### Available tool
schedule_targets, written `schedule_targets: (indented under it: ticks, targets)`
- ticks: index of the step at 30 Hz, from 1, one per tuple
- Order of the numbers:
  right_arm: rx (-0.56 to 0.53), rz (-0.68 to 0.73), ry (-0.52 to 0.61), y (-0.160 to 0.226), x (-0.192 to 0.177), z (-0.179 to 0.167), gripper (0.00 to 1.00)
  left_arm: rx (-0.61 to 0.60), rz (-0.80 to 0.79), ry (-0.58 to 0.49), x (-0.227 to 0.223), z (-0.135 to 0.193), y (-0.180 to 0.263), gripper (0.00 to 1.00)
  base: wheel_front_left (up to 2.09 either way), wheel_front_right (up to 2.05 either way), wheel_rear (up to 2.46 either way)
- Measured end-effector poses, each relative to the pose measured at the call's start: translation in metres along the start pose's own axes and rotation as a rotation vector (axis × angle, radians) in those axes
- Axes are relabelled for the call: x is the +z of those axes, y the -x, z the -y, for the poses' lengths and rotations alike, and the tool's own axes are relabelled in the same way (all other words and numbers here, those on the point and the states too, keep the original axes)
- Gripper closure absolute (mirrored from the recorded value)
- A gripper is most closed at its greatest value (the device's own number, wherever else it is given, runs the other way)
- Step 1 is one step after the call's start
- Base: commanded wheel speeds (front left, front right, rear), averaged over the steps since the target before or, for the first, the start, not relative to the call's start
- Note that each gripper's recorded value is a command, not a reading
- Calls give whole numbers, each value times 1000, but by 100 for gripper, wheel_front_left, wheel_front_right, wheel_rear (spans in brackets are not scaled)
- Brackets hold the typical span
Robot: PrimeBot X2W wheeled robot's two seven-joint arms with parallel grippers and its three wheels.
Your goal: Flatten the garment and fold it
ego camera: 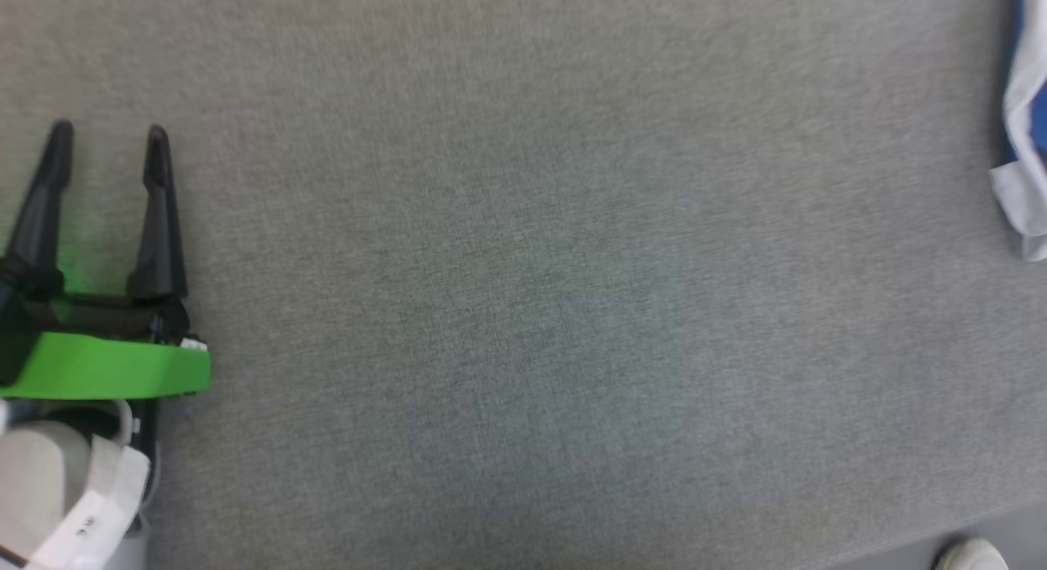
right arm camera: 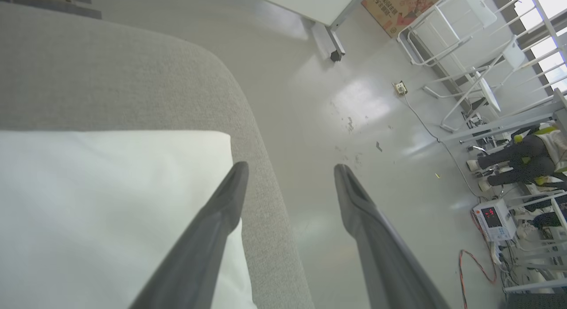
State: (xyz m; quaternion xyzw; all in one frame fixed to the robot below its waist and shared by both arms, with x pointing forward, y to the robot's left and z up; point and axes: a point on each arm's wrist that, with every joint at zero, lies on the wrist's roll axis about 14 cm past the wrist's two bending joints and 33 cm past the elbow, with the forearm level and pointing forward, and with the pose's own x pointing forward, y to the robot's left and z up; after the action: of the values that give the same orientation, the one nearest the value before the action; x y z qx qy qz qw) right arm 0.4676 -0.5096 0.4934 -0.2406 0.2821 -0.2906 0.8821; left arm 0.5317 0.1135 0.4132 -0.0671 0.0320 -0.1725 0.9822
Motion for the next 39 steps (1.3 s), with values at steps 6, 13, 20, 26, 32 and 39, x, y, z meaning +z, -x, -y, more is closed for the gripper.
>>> schedule_targets:
  ticks: [6,13,20,26,32,39]
  targets:
    - [60,310,-151,33,87,8,0,61,39,31,20,-2,17,0,0,0,0]
    - [254,730,-484,122,188,-15,0,163,118,3,62,-12,44,0,0,0,0]
    - [379,956,-717,209,203,-44,0,263,217,-30,108,-21,72,0,0,0,0]
    - [418,946,-798,239,165,-71,0,321,280,-62,137,-26,99,0,0,0,0]
    - [528,791,-824,243,113,-122,0,343,288,-81,143,-21,123,0,0,0,0]
    - [643,677,-787,259,78,-169,0,349,257,-78,134,-17,143,0,0,0,0]
